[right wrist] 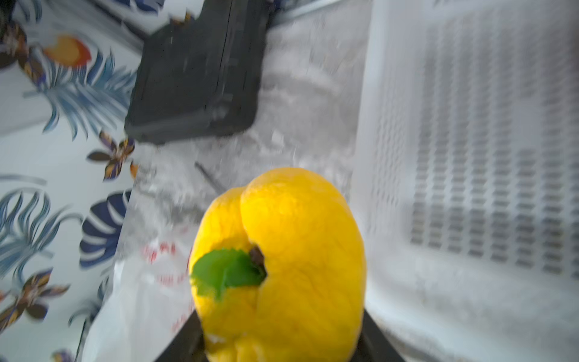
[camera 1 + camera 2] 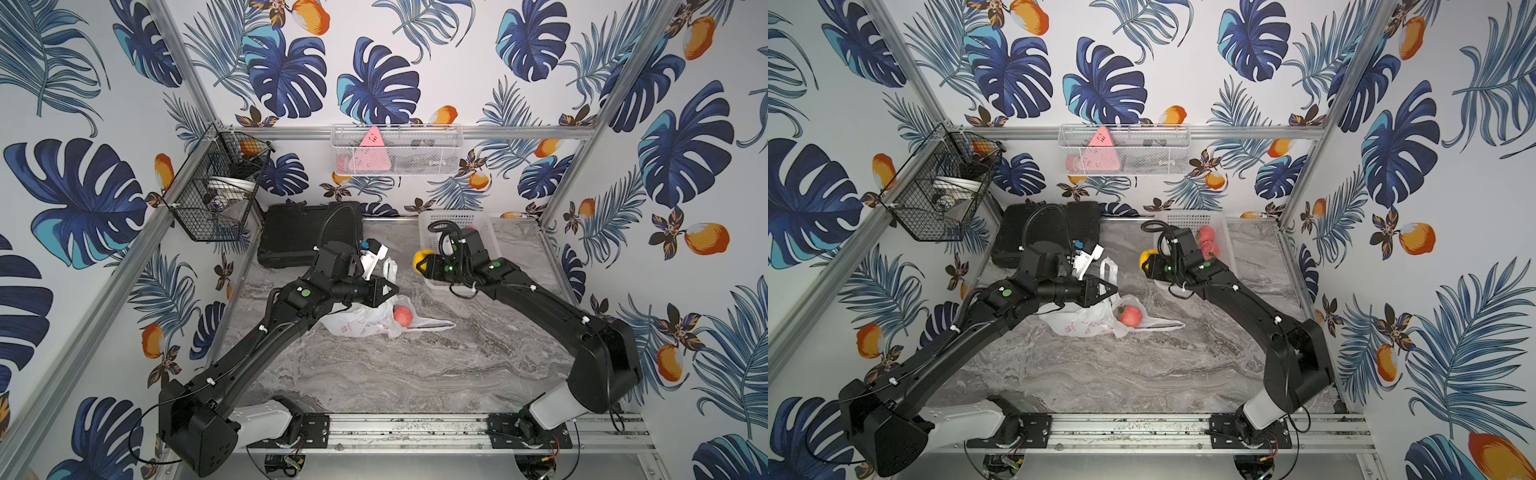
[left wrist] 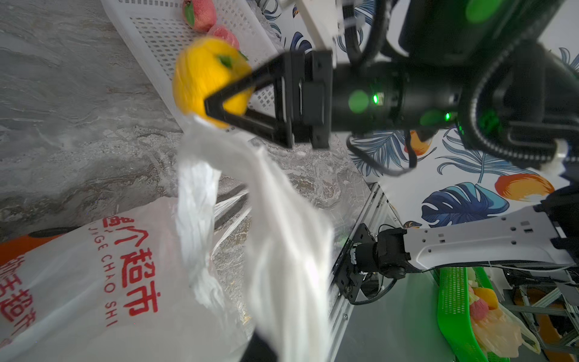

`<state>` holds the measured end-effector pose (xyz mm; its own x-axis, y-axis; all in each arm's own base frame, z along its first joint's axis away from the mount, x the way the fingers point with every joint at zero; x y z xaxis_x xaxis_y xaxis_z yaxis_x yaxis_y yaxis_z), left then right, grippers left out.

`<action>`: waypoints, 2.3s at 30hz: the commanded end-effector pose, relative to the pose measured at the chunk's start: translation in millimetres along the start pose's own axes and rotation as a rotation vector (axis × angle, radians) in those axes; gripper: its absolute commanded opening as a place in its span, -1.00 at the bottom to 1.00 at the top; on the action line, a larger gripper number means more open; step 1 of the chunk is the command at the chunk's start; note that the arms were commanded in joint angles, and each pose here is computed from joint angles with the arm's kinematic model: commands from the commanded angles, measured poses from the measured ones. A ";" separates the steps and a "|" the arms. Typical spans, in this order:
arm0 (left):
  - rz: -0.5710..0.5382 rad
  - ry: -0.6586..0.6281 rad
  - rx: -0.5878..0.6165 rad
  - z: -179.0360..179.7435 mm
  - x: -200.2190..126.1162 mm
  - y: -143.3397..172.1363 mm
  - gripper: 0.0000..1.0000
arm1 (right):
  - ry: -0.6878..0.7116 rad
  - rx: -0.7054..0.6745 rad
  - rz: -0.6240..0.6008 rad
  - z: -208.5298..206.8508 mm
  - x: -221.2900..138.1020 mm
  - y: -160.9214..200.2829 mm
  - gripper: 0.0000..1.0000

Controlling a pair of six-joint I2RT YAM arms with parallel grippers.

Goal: Place the peach into a plastic bag & tie a knot
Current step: Pick up the peach from the basket, then place the peach in the plastic bag, then adjust the plastic bag at the center of the board.

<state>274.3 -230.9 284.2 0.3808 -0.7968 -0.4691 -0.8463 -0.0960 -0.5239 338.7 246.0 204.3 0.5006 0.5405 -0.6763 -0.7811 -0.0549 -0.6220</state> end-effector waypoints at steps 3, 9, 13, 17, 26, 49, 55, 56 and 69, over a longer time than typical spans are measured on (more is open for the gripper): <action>-0.019 0.036 0.006 -8.1 -0.2 -8.5 -1.00 | -0.247 -0.037 0.176 59.6 -9.5 71.0 -0.33; -0.009 0.084 -0.004 -17.7 2.4 -8.3 -1.00 | -0.361 -0.078 0.206 97.1 22.8 79.3 -0.36; 0.015 0.120 0.014 -30.1 4.7 -0.7 -1.00 | -0.442 -0.031 0.223 106.4 56.6 82.6 -0.33; 0.018 0.120 0.013 -31.4 9.6 2.5 -1.00 | -0.453 0.034 0.251 112.5 87.8 76.2 0.17; -0.036 0.054 0.031 -22.1 -2.6 -6.6 -1.00 | -0.341 0.096 0.345 90.5 69.3 84.6 0.82; -0.065 0.062 0.023 -12.4 -11.3 -5.8 -1.00 | 0.394 0.598 0.299 -91.0 52.7 117.5 0.53; -0.072 0.070 0.025 -14.4 -14.6 -4.3 -1.00 | 0.438 0.602 0.278 -104.1 70.9 121.6 0.10; -0.072 0.069 0.025 -14.0 -14.6 -4.0 -1.00 | 0.440 0.594 0.272 -104.8 72.0 120.8 -0.01; -0.159 0.058 0.111 -48.6 -48.8 -34.4 -1.00 | 0.291 0.249 -0.102 -47.3 -68.3 -2.5 -1.00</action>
<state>265.2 -222.5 346.4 0.4509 -0.8231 -0.3452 -0.7642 -0.1562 -0.6257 327.9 191.7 194.9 0.5697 0.3289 -0.7531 -0.8205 0.2801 -0.4984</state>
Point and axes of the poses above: each gripper's point midway between its finger pads, its own x axis out along the fingers, its own z axis along the line the jaws close on, y = z × x, the point moved 2 cm from there along -x, back along the fingers, and after that the axes turned 11 degrees about -x, right-handed, at the moved point
